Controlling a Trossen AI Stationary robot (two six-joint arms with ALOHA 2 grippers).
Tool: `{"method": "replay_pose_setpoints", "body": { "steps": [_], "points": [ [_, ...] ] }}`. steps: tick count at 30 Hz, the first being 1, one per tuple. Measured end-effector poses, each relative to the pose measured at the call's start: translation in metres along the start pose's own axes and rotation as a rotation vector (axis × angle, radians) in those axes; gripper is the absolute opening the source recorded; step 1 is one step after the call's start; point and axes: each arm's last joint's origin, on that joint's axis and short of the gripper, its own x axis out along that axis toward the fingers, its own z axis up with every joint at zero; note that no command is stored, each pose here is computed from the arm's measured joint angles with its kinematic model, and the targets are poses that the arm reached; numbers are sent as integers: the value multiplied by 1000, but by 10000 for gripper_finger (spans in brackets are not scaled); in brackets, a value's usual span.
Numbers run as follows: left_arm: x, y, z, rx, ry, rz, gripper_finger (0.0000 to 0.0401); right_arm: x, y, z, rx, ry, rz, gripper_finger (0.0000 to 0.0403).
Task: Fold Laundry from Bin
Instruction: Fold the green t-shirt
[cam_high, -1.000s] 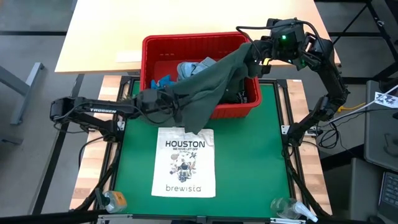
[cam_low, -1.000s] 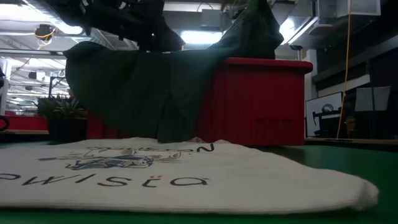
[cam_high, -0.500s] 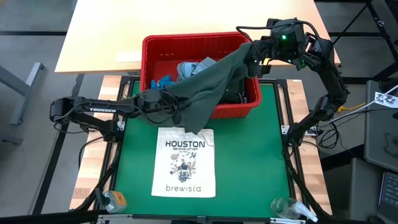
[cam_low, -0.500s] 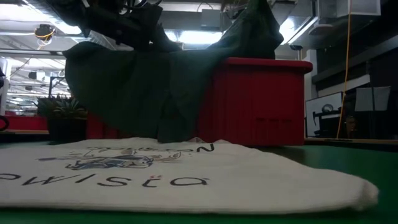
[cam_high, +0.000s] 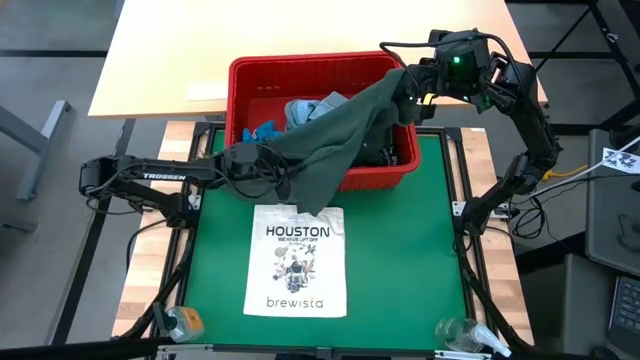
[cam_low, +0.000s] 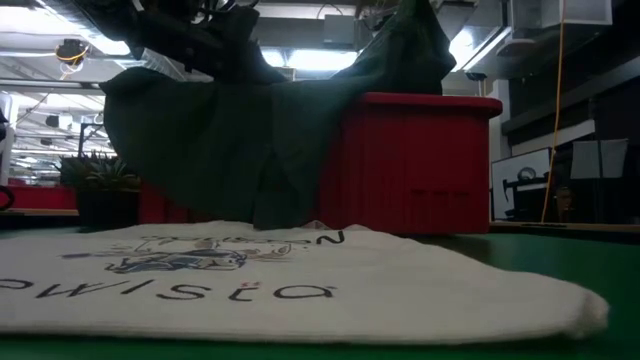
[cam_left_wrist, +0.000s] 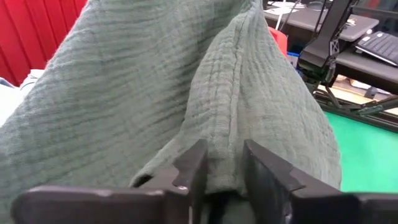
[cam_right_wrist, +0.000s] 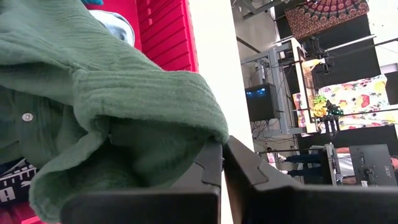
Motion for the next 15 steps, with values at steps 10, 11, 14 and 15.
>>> {"method": "replay_pose_setpoints", "body": {
  "steps": [10,11,14,15],
  "points": [
    [0,7,3,-38,-15,-45,5,0,0,0,0,0,0,3],
    [1,8,4,-46,-25,-47,5,0,0,0,0,0,0,3],
    [-1,9,7,-52,-60,-49,3,0,0,0,0,0,0,3],
    [-2,9,9,-53,-73,-50,2,0,0,0,0,0,0,3]
  ]
}}
